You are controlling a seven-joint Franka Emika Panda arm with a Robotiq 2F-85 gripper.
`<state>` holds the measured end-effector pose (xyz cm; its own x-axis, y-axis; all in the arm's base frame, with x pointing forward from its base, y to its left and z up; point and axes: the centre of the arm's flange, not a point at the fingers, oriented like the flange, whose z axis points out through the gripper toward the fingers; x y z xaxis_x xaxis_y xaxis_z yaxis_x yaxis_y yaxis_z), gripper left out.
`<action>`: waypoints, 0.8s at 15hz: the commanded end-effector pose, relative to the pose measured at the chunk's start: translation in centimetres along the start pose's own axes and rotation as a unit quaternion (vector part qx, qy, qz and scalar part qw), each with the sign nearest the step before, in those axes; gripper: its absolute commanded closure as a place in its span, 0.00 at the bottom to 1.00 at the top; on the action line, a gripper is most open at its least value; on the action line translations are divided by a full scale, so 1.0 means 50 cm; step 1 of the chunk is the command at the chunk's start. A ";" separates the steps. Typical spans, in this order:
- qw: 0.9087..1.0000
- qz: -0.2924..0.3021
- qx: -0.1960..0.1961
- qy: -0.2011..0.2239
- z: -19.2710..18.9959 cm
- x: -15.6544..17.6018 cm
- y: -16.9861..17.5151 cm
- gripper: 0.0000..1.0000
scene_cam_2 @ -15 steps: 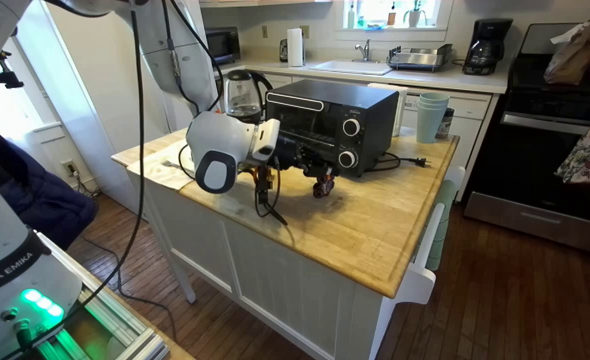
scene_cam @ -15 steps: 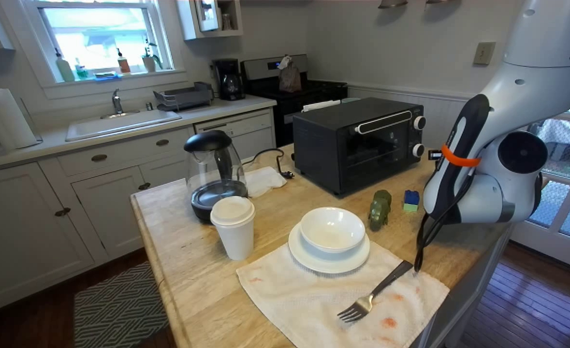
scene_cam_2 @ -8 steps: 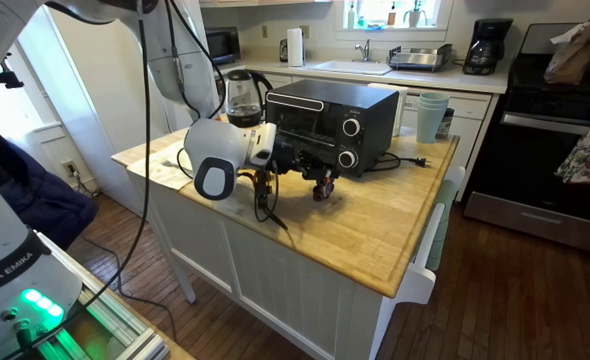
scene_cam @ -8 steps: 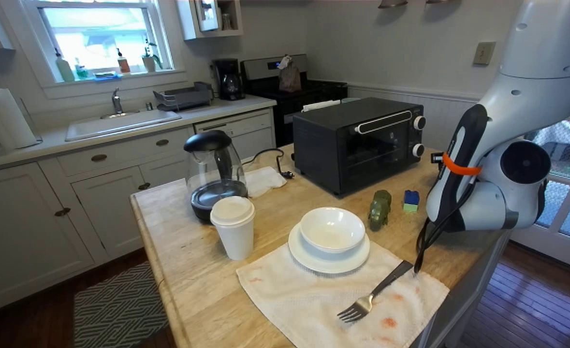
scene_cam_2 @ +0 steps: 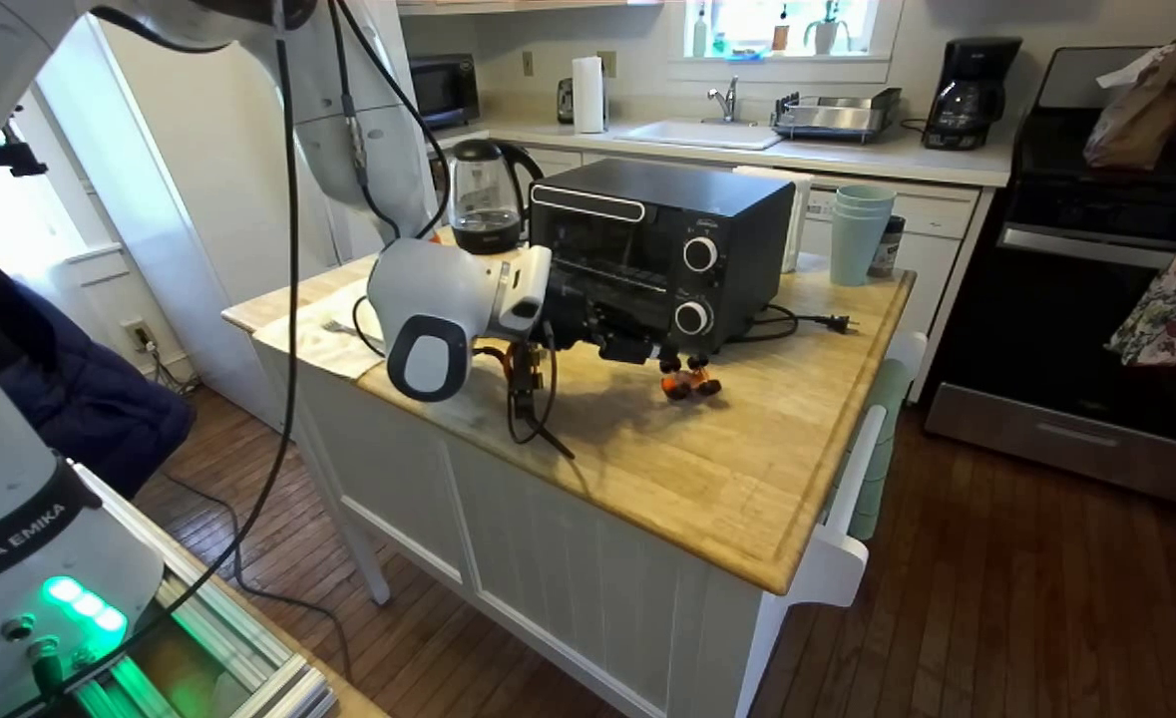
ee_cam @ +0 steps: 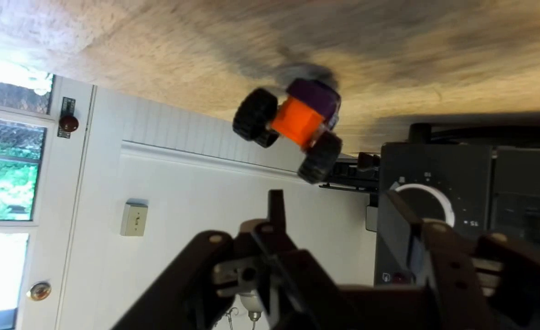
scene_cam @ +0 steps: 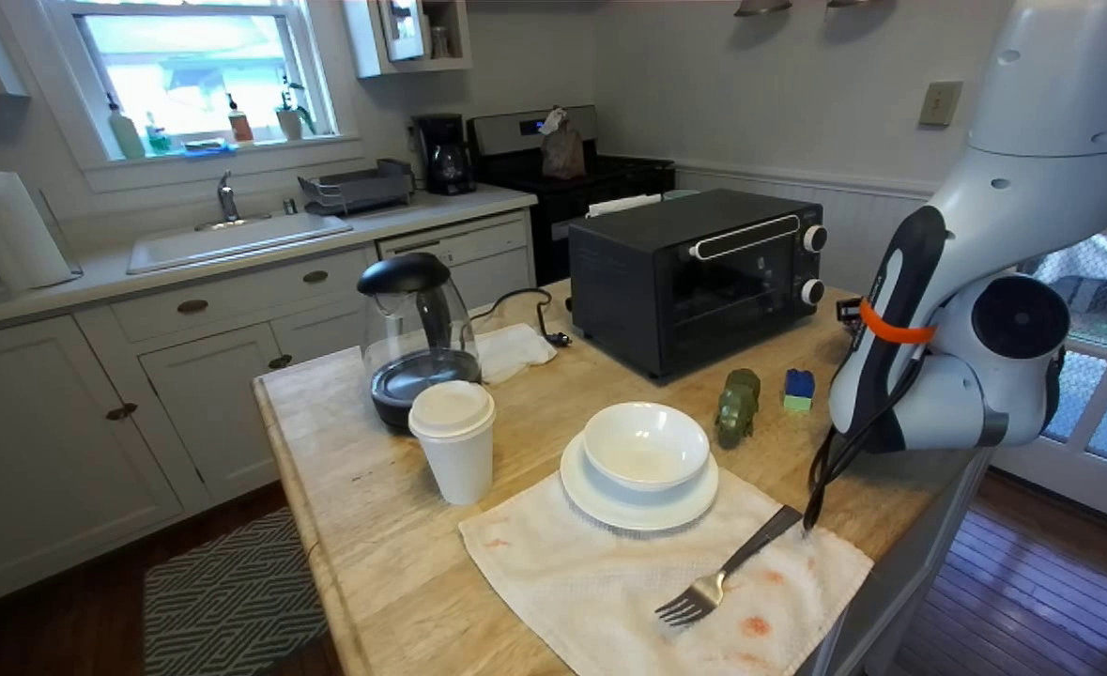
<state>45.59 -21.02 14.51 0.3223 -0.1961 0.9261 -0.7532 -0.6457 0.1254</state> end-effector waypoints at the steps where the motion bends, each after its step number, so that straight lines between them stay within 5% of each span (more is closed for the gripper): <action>1: 1.000 -0.007 -0.001 0.006 -0.012 -0.001 0.001 0.66; 3: 1.000 -0.007 0.000 0.000 -0.012 0.005 0.000 0.31; 5: 1.000 -0.004 0.000 -0.018 -0.006 0.019 -0.001 0.24; 8: 0.998 0.004 0.001 -0.068 0.010 0.044 -0.002 0.02; 12: 0.991 0.024 -0.013 -0.129 0.034 0.071 -0.004 0.00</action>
<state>47.06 -22.19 15.21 0.3981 -0.3345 0.8542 -0.7561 -0.6469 0.0991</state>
